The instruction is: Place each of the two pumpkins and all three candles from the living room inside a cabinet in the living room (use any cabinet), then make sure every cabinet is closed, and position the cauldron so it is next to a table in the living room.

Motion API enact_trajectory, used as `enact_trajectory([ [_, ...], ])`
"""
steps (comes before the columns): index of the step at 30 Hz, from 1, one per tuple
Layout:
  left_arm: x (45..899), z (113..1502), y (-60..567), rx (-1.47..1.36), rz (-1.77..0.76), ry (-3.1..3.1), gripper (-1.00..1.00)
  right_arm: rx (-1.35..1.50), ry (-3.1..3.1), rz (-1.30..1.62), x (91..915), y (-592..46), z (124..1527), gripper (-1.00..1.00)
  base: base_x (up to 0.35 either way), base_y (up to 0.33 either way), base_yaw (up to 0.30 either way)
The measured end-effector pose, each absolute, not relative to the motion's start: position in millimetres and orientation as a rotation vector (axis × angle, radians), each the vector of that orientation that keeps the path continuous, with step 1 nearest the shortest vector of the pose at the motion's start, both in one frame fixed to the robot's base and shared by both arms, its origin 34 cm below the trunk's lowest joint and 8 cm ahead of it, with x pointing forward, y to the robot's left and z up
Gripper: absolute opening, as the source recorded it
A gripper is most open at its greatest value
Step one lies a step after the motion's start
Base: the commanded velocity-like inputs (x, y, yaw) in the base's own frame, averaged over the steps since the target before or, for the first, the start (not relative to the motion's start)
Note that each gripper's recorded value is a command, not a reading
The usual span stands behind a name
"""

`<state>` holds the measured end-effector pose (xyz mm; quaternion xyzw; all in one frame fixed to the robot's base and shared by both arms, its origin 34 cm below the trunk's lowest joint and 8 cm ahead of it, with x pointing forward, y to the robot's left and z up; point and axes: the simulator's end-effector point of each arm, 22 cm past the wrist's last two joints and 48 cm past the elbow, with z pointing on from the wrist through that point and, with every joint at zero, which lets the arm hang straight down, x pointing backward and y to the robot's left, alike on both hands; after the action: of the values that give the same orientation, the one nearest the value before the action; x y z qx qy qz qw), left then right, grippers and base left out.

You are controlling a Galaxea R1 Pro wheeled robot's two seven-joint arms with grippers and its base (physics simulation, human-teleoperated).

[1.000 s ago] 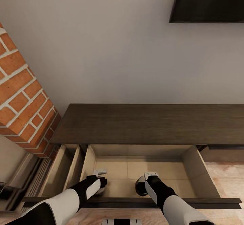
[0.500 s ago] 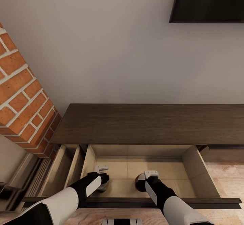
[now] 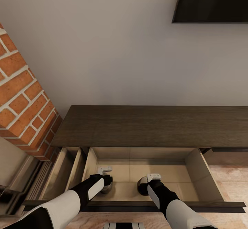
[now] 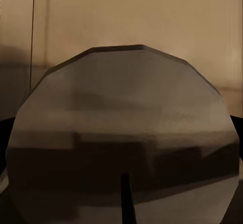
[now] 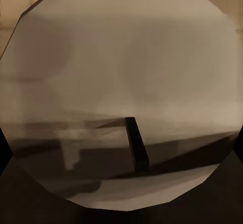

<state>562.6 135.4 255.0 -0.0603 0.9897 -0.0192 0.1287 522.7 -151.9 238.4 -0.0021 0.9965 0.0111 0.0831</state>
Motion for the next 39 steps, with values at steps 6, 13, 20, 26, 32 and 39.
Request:
enact_trajectory([
  [6, 560, 253, 139, -0.173, -0.042, 2.883, -1.00, -0.006, 2.976, 0.034, 522, -151, 238, -1.00, 0.000, 0.000, 0.000],
  [13, 555, 251, 141, -0.172, -0.030, 2.892, -1.00, -0.007, 2.979, 0.034, 522, -152, 238, -1.00, 0.000, 0.000, 0.000],
  [20, 537, 240, 159, -0.191, 0.026, 2.929, -1.00, -0.008, 2.982, 0.034, 521, -151, 238, -1.00, 0.000, 0.000, 0.000],
  [26, 532, 238, 161, -0.196, 0.031, 2.938, -1.00, -0.008, 2.981, 0.032, 521, -152, 238, -1.00, 0.000, 0.000, 0.000],
  [32, 532, 238, 161, -0.195, 0.031, 2.938, -1.00, -0.007, 2.981, 0.034, 521, -151, 238, -1.00, 0.000, 0.000, 0.000],
  [39, 532, 238, 161, -0.198, 0.033, 2.934, -1.00, -0.008, 2.981, 0.034, 521, -151, 238, -1.00, 0.000, 0.000, 0.000],
])
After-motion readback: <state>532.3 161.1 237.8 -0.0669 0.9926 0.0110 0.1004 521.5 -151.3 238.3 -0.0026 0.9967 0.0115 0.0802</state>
